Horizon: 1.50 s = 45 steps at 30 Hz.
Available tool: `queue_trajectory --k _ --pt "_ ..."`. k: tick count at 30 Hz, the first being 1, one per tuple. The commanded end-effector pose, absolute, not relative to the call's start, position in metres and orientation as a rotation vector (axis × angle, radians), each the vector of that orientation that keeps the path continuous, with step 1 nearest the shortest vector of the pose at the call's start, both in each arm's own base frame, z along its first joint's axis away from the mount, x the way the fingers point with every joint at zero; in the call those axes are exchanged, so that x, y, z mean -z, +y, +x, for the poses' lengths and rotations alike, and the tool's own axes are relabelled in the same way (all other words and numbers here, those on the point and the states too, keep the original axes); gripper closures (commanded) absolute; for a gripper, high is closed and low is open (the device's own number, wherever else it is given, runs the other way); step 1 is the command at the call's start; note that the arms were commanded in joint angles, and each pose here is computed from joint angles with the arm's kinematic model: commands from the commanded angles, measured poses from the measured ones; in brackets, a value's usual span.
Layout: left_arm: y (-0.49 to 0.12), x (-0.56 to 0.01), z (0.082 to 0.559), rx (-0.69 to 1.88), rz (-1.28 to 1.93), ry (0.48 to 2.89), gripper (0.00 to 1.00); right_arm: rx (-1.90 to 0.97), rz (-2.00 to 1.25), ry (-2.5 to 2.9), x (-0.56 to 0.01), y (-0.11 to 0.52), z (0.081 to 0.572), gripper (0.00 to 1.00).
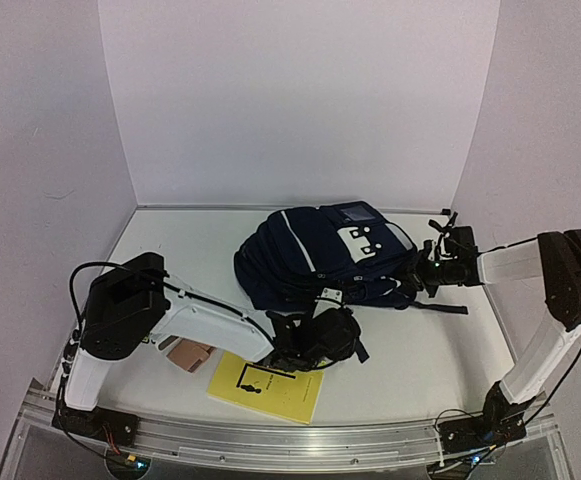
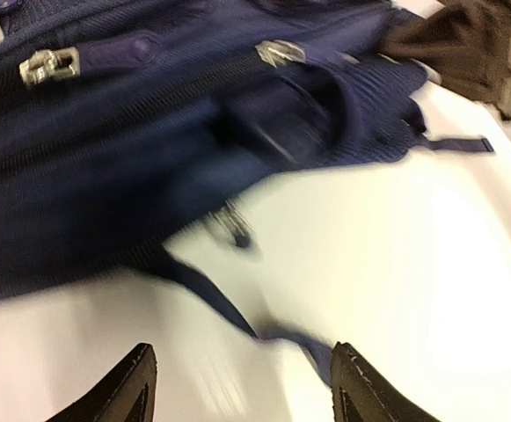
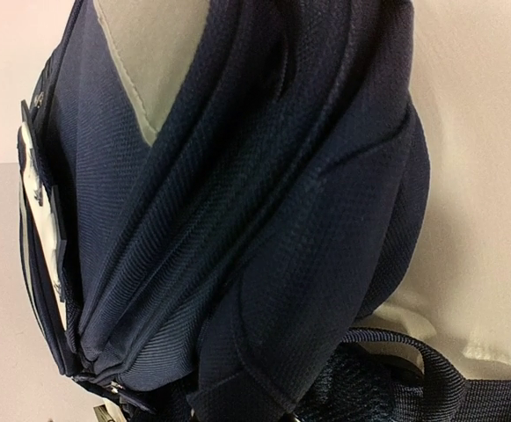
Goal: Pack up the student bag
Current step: Adjust the student bag at the center of the board, then zip the student bag at the center of the board.
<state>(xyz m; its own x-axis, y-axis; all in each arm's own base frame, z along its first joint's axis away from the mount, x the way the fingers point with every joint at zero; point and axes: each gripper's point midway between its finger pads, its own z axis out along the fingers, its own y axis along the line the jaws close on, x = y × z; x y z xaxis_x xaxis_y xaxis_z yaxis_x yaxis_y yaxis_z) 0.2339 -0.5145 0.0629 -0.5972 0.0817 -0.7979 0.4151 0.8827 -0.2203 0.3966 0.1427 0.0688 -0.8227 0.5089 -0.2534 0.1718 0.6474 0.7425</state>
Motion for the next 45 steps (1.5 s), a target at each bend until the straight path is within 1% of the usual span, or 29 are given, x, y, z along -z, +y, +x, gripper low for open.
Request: queue_trajectory --k 1,4,6,8,16,19,27,37,43,45 --pt "-0.51 -0.115 0.23 0.54 0.184 2.07 0.29 -1.146 0.482 2.33 -0.107 0.161 0.401 1.0" --pt "-0.515 -0.106 0.231 0.505 0.17 2.086 0.25 -1.146 0.542 2.324 -0.109 0.161 0.402 1.0" --pt "-0.511 -0.101 0.236 0.412 0.12 2.108 0.25 -1.136 0.556 2.322 -0.111 0.163 0.399 1.0" --pt "-0.511 -0.106 0.242 0.375 0.081 2.091 0.26 -1.127 0.561 2.318 -0.115 0.164 0.395 1.0" --pt "-0.506 -0.106 0.275 0.411 -0.004 2.085 0.35 -1.132 0.534 2.306 -0.125 0.171 0.39 1.0" --pt "-0.514 -0.103 0.277 0.421 0.025 2.098 0.38 -1.127 0.534 2.305 -0.125 0.17 0.391 1.0" --pt "-0.518 -0.084 0.285 0.436 0.017 2.149 0.41 -1.144 0.529 2.315 -0.124 0.175 0.389 1.0" --pt "-0.518 -0.073 0.309 0.453 0.005 2.159 0.53 -1.165 0.517 2.329 -0.122 0.18 0.387 1.0" --pt "-0.521 -0.075 0.317 0.452 0.028 2.136 0.56 -1.179 0.509 2.336 -0.121 0.184 0.386 1.0" --pt "-0.523 -0.077 0.319 0.452 0.033 2.128 0.6 -1.182 0.507 2.338 -0.121 0.184 0.386 1.0"
